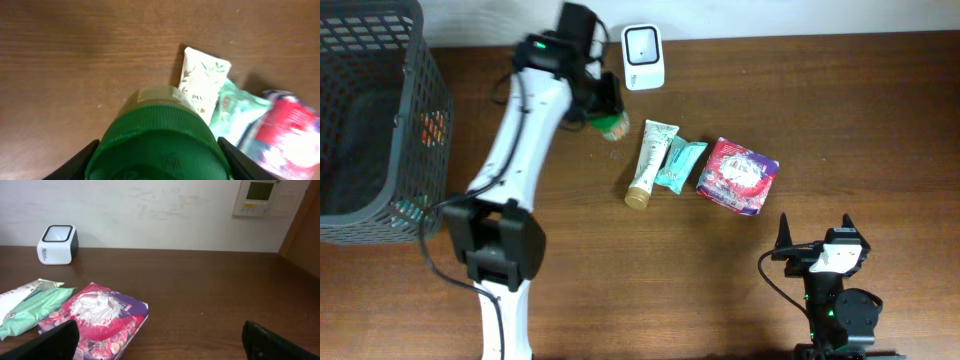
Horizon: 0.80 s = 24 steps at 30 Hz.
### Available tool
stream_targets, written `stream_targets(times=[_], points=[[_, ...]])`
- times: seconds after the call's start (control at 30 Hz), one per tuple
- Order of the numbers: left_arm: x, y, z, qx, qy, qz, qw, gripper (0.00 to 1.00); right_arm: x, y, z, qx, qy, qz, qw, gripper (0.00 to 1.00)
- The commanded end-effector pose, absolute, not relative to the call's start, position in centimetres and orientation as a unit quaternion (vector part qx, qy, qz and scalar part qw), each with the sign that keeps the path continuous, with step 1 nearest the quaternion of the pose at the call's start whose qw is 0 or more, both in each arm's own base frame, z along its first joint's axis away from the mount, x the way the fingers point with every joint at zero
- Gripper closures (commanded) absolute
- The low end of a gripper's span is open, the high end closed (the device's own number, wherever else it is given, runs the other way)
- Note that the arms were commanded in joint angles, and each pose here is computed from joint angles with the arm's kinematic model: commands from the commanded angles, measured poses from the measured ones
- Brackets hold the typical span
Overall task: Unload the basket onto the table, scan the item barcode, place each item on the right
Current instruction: 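Carry green jar to table left of cream tube and release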
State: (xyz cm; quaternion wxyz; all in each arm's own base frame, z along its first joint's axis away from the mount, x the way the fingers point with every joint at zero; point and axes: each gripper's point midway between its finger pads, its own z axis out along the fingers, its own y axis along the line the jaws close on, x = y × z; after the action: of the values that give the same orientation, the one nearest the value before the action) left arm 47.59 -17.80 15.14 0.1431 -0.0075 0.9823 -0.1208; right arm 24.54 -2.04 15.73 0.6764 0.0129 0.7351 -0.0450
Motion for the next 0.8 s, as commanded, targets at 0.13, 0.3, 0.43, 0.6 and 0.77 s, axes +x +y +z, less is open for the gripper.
stream_targets(times=[0.13,0.3,0.43,0.6,0.77], points=[[48.9,-15.8,9.8,0.005,0.976,0.062,0.208,0.44,24.5,-2.3,15.3,0.021,0.737,-0.047,0.673,0.01],[49.8,-13.9,10.2,-0.009,0.969,0.1,0.227,0.32,24.5,-2.3,15.3,0.021,0.737,-0.047,0.673,0.02],[49.5,-15.0,9.9,-0.003,0.974,0.069,0.217,0.27,24.5,-2.3,15.3,0.021,0.737,-0.047,0.673,0.01],[50.0,-15.3,10.4,-0.005,0.972,0.058,0.228,0.1,24.5,-2.3,15.3,0.021,0.737,-0.047,0.673,0.01],[52.9,-11.9,25.6,-0.06,0.939,-0.006,0.338,0.09,24.5,-2.3,15.3,0.021,0.737,-0.047,0.673,0.01]])
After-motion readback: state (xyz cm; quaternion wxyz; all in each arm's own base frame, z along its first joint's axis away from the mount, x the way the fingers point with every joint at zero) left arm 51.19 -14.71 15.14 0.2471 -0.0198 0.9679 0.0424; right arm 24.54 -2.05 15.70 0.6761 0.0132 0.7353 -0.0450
